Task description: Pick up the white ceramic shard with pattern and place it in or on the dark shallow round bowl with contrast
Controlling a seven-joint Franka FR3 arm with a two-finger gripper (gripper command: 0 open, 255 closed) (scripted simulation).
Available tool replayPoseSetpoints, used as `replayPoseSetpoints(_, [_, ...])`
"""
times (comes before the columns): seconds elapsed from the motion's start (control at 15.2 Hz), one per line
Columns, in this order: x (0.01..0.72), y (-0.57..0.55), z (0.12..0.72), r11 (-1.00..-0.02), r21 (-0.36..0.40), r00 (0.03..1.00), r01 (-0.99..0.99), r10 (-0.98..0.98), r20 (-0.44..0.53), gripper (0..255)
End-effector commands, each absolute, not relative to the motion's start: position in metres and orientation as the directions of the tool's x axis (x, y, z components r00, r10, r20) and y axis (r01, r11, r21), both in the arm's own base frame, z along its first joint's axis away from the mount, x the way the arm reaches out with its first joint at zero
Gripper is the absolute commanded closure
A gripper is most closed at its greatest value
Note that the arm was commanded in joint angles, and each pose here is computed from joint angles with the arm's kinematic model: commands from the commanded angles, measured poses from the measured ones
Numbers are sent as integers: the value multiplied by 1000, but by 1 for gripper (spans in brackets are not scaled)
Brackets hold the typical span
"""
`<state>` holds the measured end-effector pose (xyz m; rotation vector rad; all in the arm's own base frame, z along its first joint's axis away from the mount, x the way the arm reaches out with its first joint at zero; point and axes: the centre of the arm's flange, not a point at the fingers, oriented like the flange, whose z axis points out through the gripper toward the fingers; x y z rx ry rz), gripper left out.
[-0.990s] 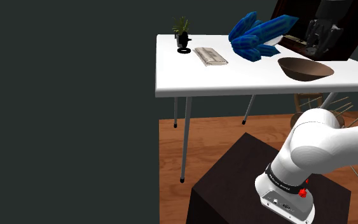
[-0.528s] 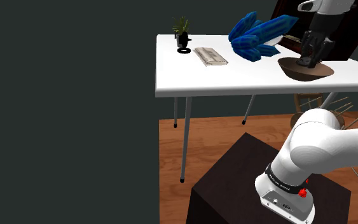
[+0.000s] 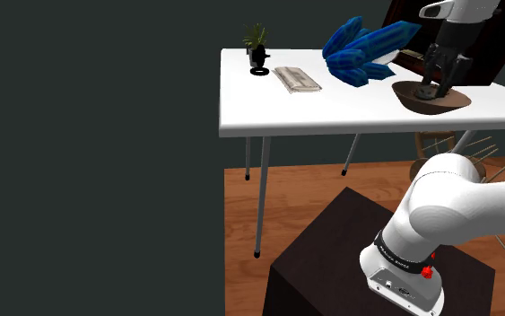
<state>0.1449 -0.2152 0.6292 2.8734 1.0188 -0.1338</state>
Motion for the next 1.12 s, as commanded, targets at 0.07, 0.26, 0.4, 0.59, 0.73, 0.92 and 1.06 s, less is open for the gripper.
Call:
replayPoseSetpoints(0.07, [145,-215,629,-773,55,774,631,624,-112,0])
replayPoseSetpoints(0.26, [145,-215,629,-773,55,774,631,624,-112,0])
replayPoseSetpoints(0.4, [146,-212,655,-773,55,774,631,624,-112,0])
replayPoseSetpoints(0.59, [148,-210,679,-773,55,774,631,624,-112,0])
replayPoseSetpoints(0.73, [148,-210,679,-773,55,774,631,624,-112,0])
replayPoseSetpoints(0.92, [148,-210,679,-773,55,774,631,624,-112,0])
replayPoseSetpoints(1.06, [148,-210,679,-773,55,774,631,624,-112,0])
